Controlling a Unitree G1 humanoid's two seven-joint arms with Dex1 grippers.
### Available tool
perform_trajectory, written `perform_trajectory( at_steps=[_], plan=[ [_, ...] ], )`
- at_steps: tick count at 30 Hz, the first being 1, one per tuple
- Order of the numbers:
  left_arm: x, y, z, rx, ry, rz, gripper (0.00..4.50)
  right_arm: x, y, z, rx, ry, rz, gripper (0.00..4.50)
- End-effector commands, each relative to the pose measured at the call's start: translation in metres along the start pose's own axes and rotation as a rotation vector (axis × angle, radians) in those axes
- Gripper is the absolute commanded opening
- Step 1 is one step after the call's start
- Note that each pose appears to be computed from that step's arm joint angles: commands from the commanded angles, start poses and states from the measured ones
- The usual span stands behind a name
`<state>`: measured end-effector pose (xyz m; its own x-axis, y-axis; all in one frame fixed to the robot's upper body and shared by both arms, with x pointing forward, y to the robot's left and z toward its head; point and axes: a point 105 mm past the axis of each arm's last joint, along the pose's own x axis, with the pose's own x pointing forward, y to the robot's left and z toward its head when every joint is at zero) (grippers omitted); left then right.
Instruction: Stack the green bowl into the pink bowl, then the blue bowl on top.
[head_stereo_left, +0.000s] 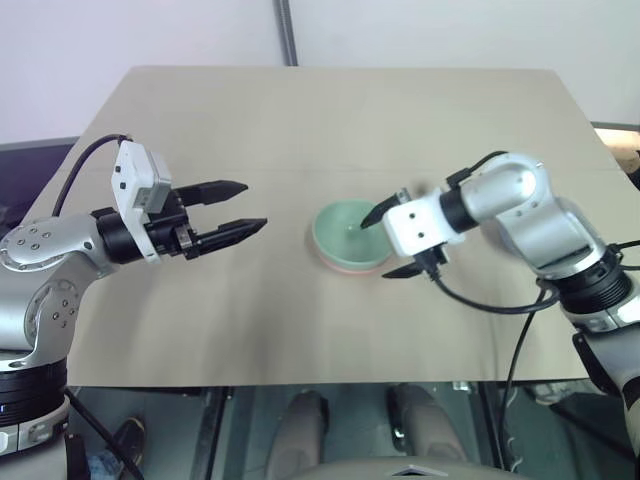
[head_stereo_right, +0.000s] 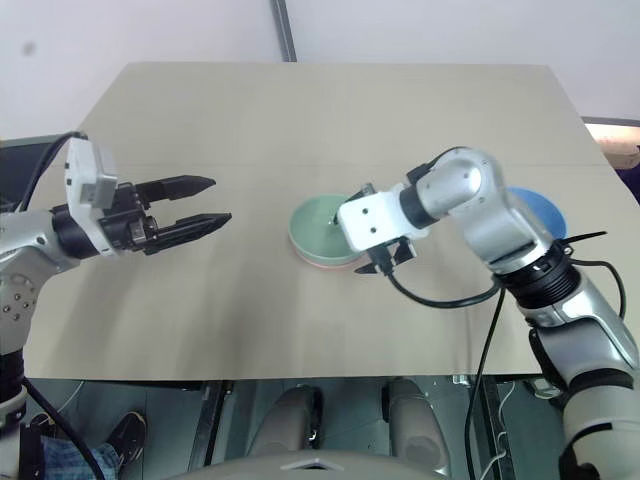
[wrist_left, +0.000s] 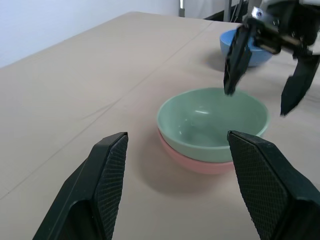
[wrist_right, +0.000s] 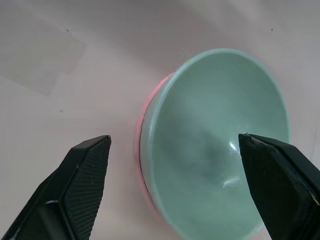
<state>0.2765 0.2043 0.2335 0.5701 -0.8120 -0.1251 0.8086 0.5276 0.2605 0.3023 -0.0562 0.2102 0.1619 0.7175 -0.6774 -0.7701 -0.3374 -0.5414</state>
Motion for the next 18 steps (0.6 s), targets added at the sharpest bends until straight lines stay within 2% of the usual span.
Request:
perform_trajectory(
  at_steps=[1, 6, 10, 18],
  plan=[
    [-0.002, -0.002, 0.008, 0.041, -0.007, -0.006, 3.37, -0.033, -0.008, -0.003, 0.123, -0.007, -0.088, 4.44],
    [0.001, -0.006, 0.005, 0.032, -0.01, -0.04, 3.37, -0.062, -0.003, -0.052, 0.335, 0.157, -0.262, 4.44],
    [0.01, -0.01, 0.005, 0.034, -0.035, -0.093, 3.37, -0.093, 0.013, -0.089, 0.488, 0.304, -0.421, 4.44],
    [0.028, -0.008, 0.004, 0.044, -0.066, -0.185, 3.37, -0.129, 0.05, -0.117, 0.695, 0.496, -0.581, 4.44]
  ],
)
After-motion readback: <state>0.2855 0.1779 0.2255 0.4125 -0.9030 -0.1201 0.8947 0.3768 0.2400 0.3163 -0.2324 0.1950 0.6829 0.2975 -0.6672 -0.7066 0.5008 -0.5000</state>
